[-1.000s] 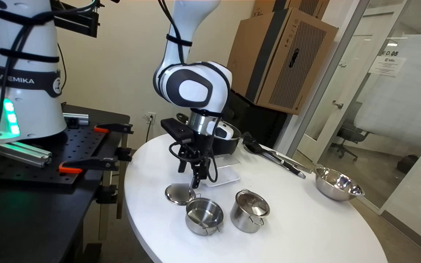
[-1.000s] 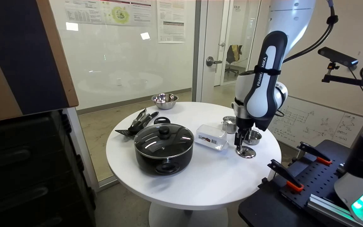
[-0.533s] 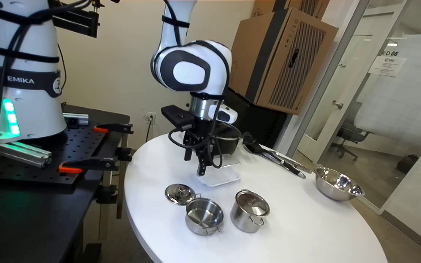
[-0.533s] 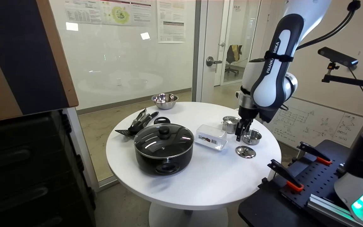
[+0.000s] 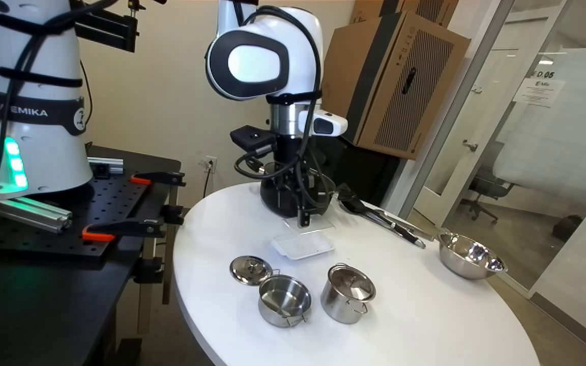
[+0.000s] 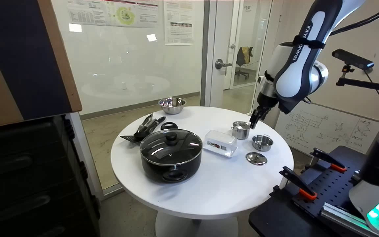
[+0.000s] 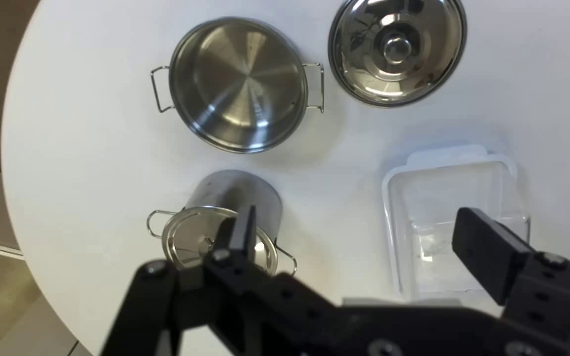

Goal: Take the lid off the shorter pot and place it on the table

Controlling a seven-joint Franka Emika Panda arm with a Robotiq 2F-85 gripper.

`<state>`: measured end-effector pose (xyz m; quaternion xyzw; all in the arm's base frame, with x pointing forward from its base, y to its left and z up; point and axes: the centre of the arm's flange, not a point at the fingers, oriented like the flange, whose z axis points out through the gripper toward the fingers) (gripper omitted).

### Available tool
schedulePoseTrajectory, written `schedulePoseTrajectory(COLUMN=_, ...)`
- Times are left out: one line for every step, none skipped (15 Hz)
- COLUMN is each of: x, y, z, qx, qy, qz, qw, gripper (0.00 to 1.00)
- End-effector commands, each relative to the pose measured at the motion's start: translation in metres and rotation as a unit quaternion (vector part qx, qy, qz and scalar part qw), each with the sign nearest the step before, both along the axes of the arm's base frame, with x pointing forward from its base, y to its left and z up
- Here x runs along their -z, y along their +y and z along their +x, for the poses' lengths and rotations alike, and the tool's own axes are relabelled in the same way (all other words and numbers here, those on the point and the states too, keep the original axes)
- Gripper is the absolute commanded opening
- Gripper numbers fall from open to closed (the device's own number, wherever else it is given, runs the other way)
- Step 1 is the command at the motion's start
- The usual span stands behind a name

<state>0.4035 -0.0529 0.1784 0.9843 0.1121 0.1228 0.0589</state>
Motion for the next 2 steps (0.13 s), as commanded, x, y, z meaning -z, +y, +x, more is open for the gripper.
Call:
schedulePoseTrajectory(x=0.0014, y=0.0011, z=-0.0003, qx=-0.001, qy=0.002, qz=0.0, qw=1.0, gripper=1.0)
schedulePoseTrajectory(x=0.0029, y=0.0025, z=-0.0006, qx=-0.003, qy=0.003, qz=0.0, qw=1.0, gripper=1.0)
